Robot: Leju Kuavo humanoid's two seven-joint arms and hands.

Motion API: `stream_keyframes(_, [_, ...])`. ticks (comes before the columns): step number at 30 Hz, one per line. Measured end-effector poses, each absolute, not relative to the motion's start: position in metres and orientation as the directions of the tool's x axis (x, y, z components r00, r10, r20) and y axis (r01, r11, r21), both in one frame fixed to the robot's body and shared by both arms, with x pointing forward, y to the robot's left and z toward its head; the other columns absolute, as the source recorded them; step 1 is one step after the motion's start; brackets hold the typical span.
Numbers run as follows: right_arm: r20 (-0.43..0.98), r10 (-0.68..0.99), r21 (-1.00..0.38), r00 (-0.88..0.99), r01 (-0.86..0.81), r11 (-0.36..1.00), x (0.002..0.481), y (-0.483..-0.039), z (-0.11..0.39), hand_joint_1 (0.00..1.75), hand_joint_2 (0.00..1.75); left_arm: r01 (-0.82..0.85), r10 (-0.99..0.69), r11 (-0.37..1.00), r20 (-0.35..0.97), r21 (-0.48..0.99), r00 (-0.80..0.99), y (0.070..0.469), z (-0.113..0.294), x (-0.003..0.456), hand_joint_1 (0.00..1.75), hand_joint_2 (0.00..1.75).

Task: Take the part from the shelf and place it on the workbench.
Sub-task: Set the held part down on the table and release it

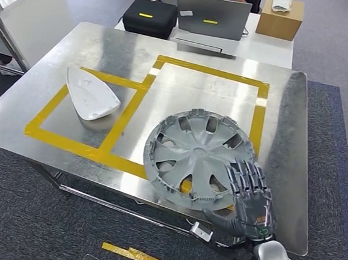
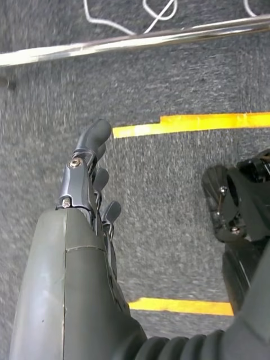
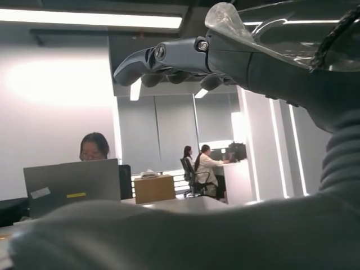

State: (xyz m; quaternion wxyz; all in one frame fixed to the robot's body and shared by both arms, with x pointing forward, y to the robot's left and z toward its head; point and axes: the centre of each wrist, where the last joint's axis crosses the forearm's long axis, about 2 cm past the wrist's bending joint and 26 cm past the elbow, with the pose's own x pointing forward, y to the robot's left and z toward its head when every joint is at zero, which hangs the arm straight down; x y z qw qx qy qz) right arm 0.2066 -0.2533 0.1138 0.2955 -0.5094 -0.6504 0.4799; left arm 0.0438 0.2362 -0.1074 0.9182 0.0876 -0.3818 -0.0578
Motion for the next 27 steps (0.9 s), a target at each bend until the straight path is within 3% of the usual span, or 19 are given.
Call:
stream_keyframes(12, [0.038, 0.98, -0.935, -0.195, 0.339, 0.103, 0.079, -0.266, 0.149, 0.0, 0.0, -0.122, -0.062, 0.968, 0.677, 0.22, 0.734, 0.232, -0.108, 0.03, 0.0, 0.0])
stream_keyframes(18, [0.082, 0.96, -0.854, -0.268, 0.477, 0.206, 0.051, -0.273, 0.173, 0.0, 0.0, -0.182, -0.01, 0.96, 0.672, 0.215, 0.741, 0.226, -0.107, 0.028, 0.0, 0.0])
stream_keyframes(24, [0.371, 0.908, -0.724, -0.193, 0.552, 0.413, 0.054, -0.291, 0.18, 0.0, 0.0, -0.231, 0.033, 0.95, 0.666, 0.212, 0.745, 0.219, -0.106, 0.028, 0.0, 0.0])
stream_keyframes(27, [0.478, 0.878, -0.669, -0.014, 0.642, 0.374, 0.054, -0.322, 0.163, 0.0, 0.0, -0.24, 0.043, 0.948, 0.66, 0.211, 0.75, 0.215, -0.106, 0.026, 0.0, 0.0])
